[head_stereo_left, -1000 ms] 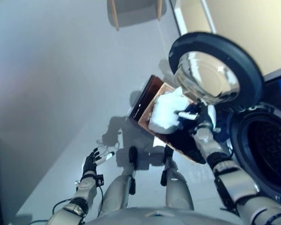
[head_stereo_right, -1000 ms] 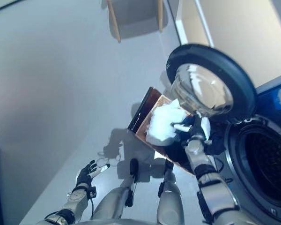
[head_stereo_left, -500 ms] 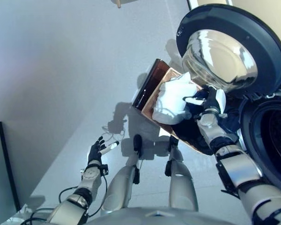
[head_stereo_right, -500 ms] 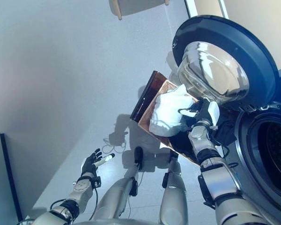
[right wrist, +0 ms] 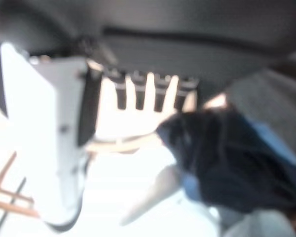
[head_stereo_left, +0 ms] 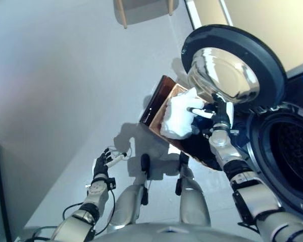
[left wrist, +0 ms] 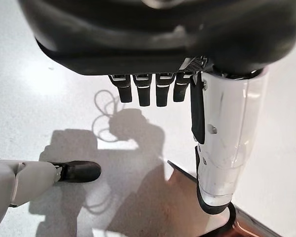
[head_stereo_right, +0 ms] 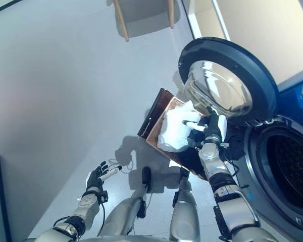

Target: Pick up the clothes and place them into the washing machine

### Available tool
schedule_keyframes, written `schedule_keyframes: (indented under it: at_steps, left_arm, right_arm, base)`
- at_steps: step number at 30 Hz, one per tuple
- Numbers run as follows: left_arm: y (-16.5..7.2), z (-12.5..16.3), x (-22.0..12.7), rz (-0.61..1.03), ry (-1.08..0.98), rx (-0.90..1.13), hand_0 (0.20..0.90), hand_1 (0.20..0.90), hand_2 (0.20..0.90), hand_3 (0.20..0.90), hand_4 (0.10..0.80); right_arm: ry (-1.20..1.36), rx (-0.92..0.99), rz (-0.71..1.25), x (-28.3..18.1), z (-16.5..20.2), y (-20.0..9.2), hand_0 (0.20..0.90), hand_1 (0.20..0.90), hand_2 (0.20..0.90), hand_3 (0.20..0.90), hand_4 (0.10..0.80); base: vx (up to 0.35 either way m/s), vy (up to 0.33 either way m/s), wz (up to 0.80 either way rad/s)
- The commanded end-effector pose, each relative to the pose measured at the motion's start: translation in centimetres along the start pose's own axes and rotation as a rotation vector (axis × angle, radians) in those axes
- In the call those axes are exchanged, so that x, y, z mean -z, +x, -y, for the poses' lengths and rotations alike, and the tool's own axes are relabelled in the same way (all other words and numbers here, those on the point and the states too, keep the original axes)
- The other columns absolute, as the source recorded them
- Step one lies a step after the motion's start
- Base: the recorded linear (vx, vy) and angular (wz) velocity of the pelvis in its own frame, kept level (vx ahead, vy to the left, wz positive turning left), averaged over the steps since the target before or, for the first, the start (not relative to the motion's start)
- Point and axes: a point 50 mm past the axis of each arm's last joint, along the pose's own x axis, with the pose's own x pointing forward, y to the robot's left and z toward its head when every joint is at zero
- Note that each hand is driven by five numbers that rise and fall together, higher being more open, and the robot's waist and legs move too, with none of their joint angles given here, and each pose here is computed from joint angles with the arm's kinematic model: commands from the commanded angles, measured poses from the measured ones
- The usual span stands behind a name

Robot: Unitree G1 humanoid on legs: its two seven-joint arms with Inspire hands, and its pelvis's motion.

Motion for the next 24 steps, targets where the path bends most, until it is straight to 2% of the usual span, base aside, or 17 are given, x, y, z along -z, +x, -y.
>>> schedule_keyframes:
  at_steps: [1,15,20,24]
  left_arm:
    - [-0.4,-3.0,1.7,-0.05,0.037,-0.109,0.9,0.9,0.9,0.9,0.8]
    - [0.1,-2.8,0.2,-0.003,0.022,-0.121,0.9,0.9,0.9,0.9,0.8]
    - [0.5,-2.2,-0.7,0.021,0.035,-0.113,0.9,0.9,0.9,0.9,0.8]
    - [0.8,-1.9,-1.7,0.045,0.031,-0.108,0.9,0.9,0.9,0.9,0.8]
  right_arm:
    - [0.079,0.068,0.144,-2.8,1.3,0.4,0.9,0.9,0.9,0.9,0.8]
    - [0.022,0.179,0.082,-1.4,2.8,0.7,0.9,0.9,0.9,0.9,0.8]
    - [-0.054,0.209,-0.017,-0.6,3.2,2.0,0.9,0.9,0.9,0.9,0.8]
    - [0.027,0.216,-0.033,-1.9,3.0,3.0,0.9,0.9,0.9,0.9,0.8]
  base:
    - [-0.033,0.057,-0.22]
    - [-0.045,0.01,-0.03]
    - [-0.062,-0.017,0.08]
    - [-0.036,-0.01,0.08]
